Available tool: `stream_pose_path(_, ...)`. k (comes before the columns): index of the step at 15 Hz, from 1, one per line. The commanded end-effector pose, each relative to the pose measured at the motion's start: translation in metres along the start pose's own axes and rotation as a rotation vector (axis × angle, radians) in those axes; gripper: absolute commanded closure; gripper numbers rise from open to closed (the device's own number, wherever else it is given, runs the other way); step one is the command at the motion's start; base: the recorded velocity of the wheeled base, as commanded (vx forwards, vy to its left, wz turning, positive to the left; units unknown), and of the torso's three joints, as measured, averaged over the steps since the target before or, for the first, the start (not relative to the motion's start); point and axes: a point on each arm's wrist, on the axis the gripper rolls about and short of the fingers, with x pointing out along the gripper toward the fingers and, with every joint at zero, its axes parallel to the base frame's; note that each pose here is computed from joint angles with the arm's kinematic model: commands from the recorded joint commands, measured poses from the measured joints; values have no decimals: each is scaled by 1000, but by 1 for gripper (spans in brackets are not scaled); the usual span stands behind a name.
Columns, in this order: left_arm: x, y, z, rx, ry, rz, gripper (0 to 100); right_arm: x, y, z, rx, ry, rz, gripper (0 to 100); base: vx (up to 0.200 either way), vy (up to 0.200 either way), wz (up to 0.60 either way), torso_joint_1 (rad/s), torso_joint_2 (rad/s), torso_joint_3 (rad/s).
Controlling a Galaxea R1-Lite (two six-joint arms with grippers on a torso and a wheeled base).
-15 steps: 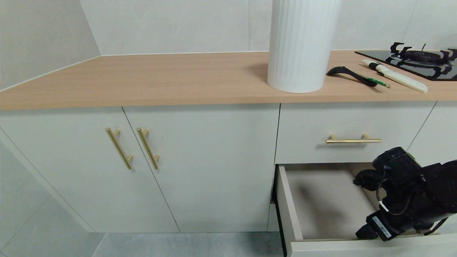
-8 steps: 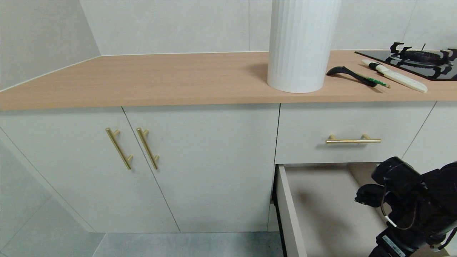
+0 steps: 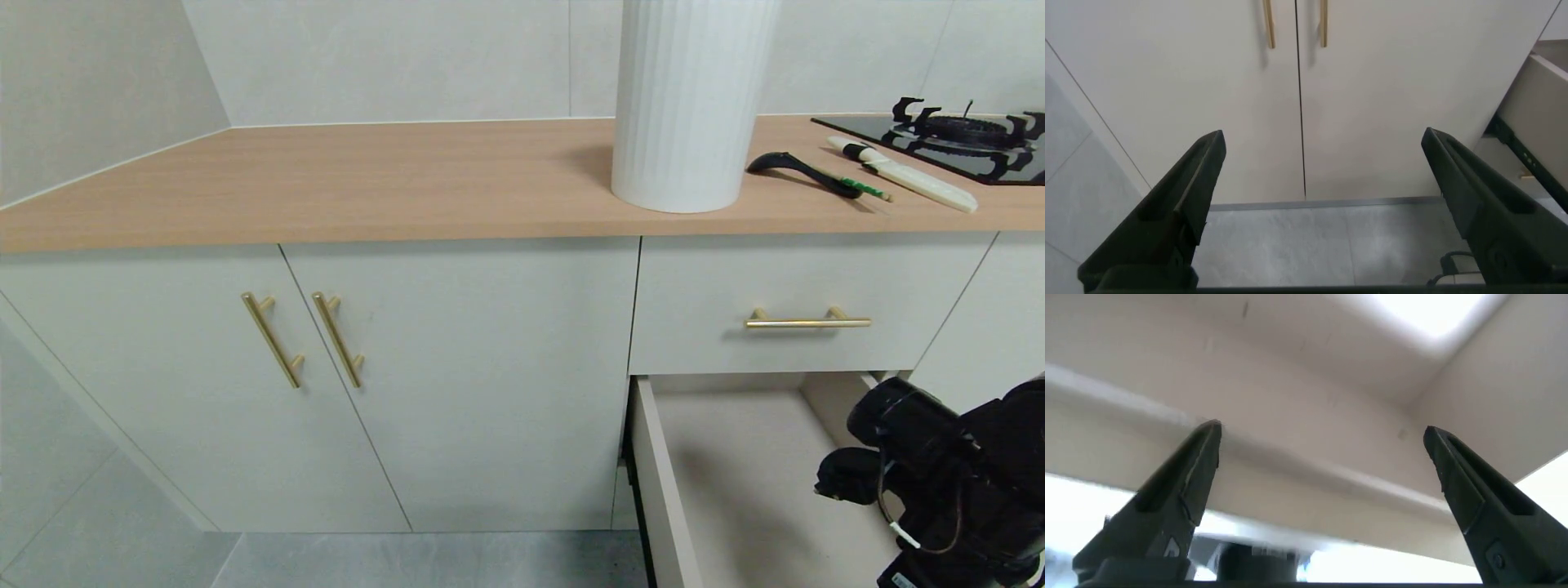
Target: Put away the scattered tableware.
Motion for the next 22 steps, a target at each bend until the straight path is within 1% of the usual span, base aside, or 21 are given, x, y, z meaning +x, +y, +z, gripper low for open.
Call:
stream_pose_path(1, 0, 0, 0, 0, 1, -1, 0, 0, 1, 1, -5, -3, -2, 0, 0, 0, 0, 0, 0, 0)
stream_pose_path(4, 0, 0, 0, 0, 1, 1, 0, -1, 1, 2, -1, -9, -3, 0, 0, 0, 0, 0, 0, 0)
stream_pose_path(5, 0, 0, 0, 0, 1, 1, 0, -4, 0, 3, 6, -32, -7, 0, 0, 0, 0, 0, 0, 0)
stream_pose_path(6, 0, 0, 0, 0, 1, 1, 0, -13, -2, 7, 20, -83, -13, 0, 0, 0, 0, 0, 0, 0)
stream_pose_path(7, 0, 0, 0, 0, 1, 1, 0, -23, -6, 10, 57, -139, -20, 0, 0, 0, 0, 0, 0, 0)
stream_pose_path(8, 0, 0, 0, 0, 1, 1, 0, -32, -8, 14, 130, -224, -25, 0, 0, 0, 0, 0, 0, 0)
stream_pose_path(10, 0, 0, 0, 0, 1, 1, 0, -51, -12, 19, 249, -430, -37, 0, 0, 0, 0, 0, 0, 0)
stream_pose_path(11, 0, 0, 0, 0, 1, -1, 0, -60, -14, 19, 276, -514, -39, 0, 0, 0, 0, 0, 0, 0)
stream_pose_path(13, 0, 0, 0, 0, 1, 1, 0, -77, -14, 10, 288, -616, -47, 0, 0, 0, 0, 0, 0, 0)
stream_pose_path(15, 0, 0, 0, 0, 1, 1, 0, -96, -16, 2, 305, -736, -55, 0, 0, 0, 0, 0, 0, 0)
stream_pose_path(17, 0, 0, 0, 0, 1, 1, 0, -106, -16, -6, 309, -795, -61, 0, 0, 0, 0, 0, 0, 0)
stream_pose_path(22, 0, 0, 0, 0, 1, 1, 0, -112, -15, -12, 306, -821, -64, 0, 0, 0, 0, 16, -61, -42)
